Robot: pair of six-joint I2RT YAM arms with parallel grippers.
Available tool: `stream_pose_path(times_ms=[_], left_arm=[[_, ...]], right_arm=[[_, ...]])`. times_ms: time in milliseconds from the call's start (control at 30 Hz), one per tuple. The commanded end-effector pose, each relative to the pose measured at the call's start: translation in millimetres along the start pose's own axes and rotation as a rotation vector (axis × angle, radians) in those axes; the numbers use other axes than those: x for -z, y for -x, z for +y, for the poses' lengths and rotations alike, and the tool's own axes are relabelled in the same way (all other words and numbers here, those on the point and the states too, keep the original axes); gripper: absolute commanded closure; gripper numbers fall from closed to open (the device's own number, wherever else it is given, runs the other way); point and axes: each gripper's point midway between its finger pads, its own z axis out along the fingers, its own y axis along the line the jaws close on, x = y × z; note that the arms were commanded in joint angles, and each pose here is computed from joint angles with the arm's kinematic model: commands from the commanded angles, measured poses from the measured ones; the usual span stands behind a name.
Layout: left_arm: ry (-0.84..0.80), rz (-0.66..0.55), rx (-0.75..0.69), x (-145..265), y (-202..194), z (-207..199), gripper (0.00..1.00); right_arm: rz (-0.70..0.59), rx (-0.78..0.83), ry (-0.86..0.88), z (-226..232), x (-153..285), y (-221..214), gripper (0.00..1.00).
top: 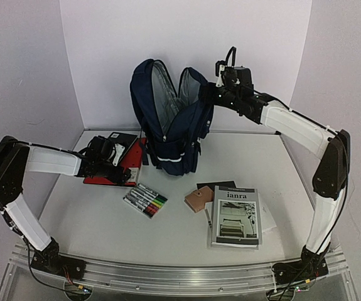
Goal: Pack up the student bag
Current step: Pick up the files from the center of the board.
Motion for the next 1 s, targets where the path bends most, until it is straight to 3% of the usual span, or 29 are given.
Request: stream_pose_path(times_ms=[0, 367, 767, 967], left_arm=[[0.082, -0.102, -0.137, 4, 17, -3, 0.06], [0.109, -0.076, -0.338, -8, 2, -9, 0.07], [0.115, -0.003, -0.457, -18, -29, -16, 0.10], [0.237, -0.113, -0.474, -18, -8, -4, 0.18]], right_arm=[[0.013, -0.014, 0.045, 12, 1, 2, 1.00], [-0.005, -0.016, 0.050, 14, 10, 12, 1.00], [-0.007, -0.016, 0.060, 16, 8, 13, 1.00], [-0.005, -0.017, 0.060, 16, 7, 12, 1.00]])
